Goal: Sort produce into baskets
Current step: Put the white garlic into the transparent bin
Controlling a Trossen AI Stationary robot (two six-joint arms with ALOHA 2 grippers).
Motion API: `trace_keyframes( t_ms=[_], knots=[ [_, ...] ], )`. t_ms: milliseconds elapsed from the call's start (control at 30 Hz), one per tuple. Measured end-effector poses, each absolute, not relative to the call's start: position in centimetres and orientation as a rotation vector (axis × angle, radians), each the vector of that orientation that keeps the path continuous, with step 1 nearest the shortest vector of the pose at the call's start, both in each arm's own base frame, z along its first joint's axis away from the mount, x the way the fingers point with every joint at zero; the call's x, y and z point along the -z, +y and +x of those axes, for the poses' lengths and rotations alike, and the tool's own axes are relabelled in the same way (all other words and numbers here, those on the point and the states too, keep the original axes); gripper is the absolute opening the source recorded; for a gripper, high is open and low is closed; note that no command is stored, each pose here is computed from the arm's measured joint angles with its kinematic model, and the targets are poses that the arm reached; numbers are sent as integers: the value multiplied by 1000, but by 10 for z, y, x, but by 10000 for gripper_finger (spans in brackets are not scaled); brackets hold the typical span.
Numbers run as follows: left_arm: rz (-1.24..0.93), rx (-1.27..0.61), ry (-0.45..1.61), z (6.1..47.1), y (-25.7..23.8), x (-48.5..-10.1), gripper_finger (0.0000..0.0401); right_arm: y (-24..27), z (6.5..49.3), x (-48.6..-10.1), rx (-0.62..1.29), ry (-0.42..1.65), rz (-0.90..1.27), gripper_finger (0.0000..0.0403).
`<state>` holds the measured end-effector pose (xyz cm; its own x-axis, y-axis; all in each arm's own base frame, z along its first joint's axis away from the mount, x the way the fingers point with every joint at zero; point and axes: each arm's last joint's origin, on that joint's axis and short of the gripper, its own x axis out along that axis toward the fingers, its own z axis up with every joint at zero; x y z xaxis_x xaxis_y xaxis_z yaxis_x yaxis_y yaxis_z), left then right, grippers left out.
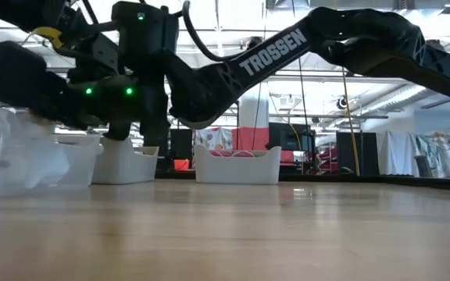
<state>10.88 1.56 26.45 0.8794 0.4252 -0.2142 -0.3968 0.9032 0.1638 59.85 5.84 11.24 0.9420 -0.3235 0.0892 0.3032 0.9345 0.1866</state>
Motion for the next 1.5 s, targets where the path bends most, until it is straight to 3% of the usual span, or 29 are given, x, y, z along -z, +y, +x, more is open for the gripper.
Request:
trace_keyframes(
  t_ms=[600, 800, 967, 1267, 1500],
  knots=[
    [105, -399, 297, 113, 15, -259, 176, 40, 601, -115, 326, -60, 221, 121],
    [83, -402, 315, 116, 15, -250, 176, 58, 588, -159, 319, 254, 122, 147],
    [57, -406, 315, 117, 15, -244, 176, 77, 552, -202, 290, 602, 98, 156],
    [14, -315, 291, 119, 12, -244, 176, 131, 466, -273, 232, 1003, 304, 157],
    [-2, -203, 298, 120, 9, -244, 176, 182, 408, -286, 278, 1286, 424, 157]
  ],
)
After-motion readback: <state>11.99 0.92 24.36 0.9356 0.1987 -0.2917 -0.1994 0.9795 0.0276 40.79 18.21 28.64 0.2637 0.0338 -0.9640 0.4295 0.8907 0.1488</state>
